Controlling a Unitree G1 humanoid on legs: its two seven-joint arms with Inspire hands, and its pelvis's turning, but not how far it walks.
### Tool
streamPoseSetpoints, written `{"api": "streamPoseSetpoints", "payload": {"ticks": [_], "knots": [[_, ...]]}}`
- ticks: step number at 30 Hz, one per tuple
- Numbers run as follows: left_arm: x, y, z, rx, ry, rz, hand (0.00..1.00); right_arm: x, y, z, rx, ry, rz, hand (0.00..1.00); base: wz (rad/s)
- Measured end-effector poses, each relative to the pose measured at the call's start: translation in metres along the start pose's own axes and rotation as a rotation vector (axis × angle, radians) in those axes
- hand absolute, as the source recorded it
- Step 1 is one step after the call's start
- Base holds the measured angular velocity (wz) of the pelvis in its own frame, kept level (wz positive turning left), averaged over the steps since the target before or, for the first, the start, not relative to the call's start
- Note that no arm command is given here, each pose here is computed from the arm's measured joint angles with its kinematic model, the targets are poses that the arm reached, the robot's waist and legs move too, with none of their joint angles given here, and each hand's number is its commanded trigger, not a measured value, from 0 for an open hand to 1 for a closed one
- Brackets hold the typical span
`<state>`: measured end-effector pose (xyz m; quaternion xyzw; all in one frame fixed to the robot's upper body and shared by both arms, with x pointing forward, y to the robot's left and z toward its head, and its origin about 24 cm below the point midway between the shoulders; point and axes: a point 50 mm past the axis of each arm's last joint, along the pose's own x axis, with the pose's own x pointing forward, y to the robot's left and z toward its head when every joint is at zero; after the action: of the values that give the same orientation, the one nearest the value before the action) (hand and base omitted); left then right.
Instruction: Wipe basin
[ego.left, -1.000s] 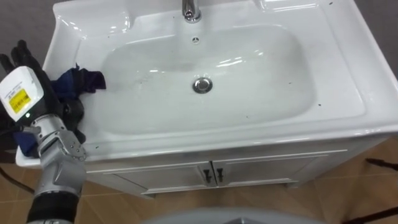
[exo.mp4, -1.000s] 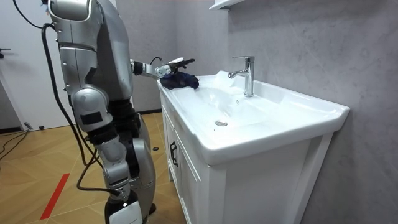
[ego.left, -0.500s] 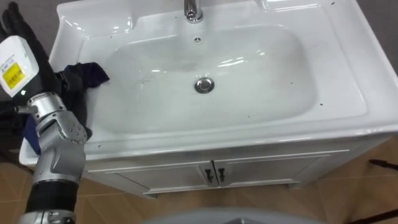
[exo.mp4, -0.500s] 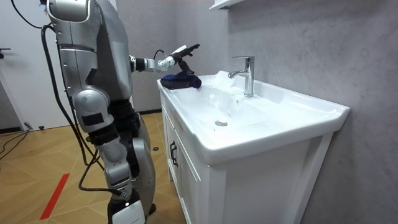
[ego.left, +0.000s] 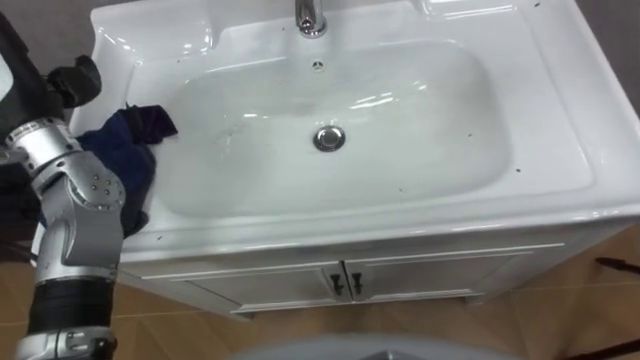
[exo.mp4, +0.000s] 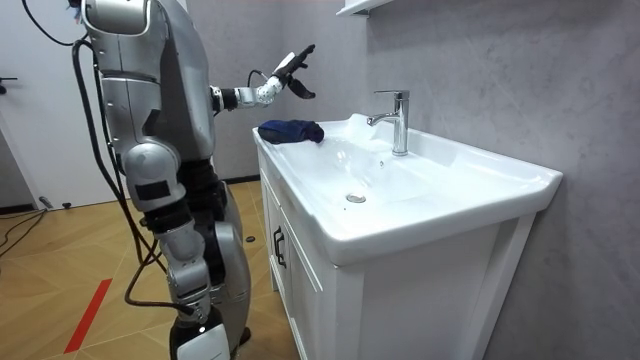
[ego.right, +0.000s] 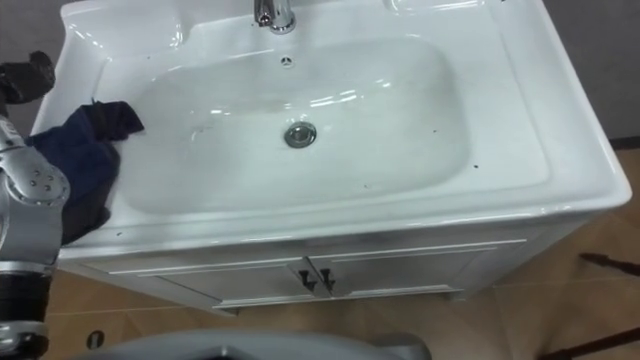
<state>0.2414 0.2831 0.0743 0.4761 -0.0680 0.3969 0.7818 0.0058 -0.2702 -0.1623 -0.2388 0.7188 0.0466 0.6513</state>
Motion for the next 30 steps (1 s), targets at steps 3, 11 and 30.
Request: {"api": "streamPoseSetpoints", "payload": {"ticks": [3,11,30], "knots": [[0.000,0.000,0.000,-0.001,0.001,0.002,0.00,0.000,0.000,0.000,-0.005,0.000,0.006,0.00,0.00],[0.007,0.011,-0.010,0.015,0.040,0.057,0.00,0.000,0.002,-0.003,-0.019,-0.005,0.002,0.00,0.02],[-0.067,0.081,-0.152,0.058,0.683,0.246,0.00,-0.001,-0.001,-0.015,0.118,-0.005,-0.002,0.00,0.08]]}}
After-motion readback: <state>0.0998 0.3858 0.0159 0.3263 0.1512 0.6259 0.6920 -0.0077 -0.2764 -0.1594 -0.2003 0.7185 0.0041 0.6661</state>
